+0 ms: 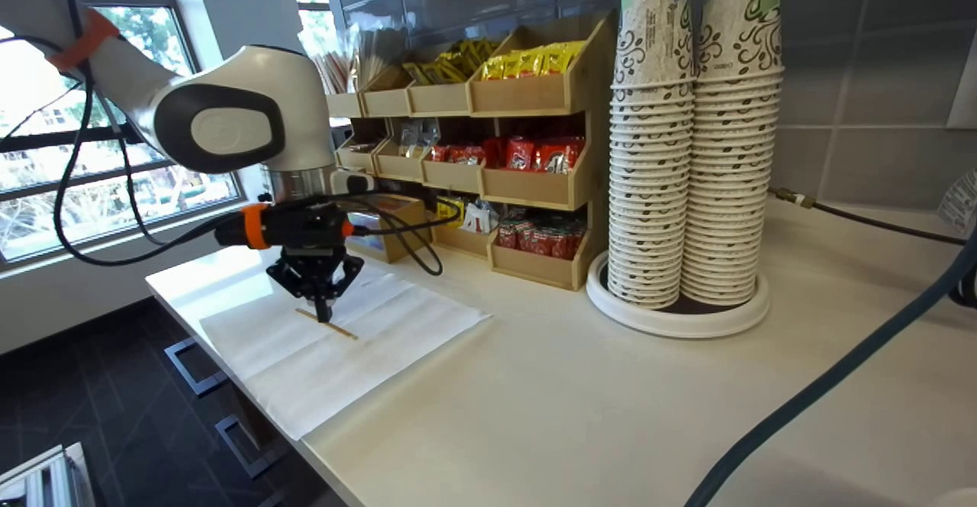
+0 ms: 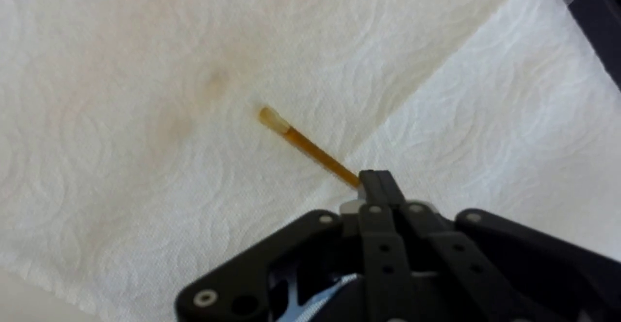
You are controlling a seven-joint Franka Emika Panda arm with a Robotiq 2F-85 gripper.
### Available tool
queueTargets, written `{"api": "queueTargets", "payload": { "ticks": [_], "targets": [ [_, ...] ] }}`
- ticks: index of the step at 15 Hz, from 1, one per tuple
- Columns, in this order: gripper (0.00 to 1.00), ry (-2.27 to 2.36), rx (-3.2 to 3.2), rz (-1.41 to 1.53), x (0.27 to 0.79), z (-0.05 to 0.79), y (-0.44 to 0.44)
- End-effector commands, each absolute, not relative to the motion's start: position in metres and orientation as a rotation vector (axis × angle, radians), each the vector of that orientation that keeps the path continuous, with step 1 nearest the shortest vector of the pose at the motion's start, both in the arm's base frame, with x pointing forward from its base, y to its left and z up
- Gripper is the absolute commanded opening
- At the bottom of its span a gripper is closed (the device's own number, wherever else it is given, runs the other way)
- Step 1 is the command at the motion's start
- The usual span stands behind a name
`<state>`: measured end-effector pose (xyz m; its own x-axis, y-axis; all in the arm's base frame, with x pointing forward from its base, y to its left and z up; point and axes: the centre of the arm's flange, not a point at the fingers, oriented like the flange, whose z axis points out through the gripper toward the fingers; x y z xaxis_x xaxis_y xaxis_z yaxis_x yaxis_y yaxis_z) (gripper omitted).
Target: Press on the brown object
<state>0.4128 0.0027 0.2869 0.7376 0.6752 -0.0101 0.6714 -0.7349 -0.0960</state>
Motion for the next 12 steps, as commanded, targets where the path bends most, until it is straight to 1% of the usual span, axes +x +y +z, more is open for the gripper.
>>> {"api": "queueTargets", "payload": {
  "ticks": [1,12],
  "targets": [
    [0.0,-0.901,-2.88,0.01,0.4129,0.2888,-0.0009],
    [0.0,-0.553,-2.974,0.047,0.4169,0.2798,-0.0047]
  ]
}}
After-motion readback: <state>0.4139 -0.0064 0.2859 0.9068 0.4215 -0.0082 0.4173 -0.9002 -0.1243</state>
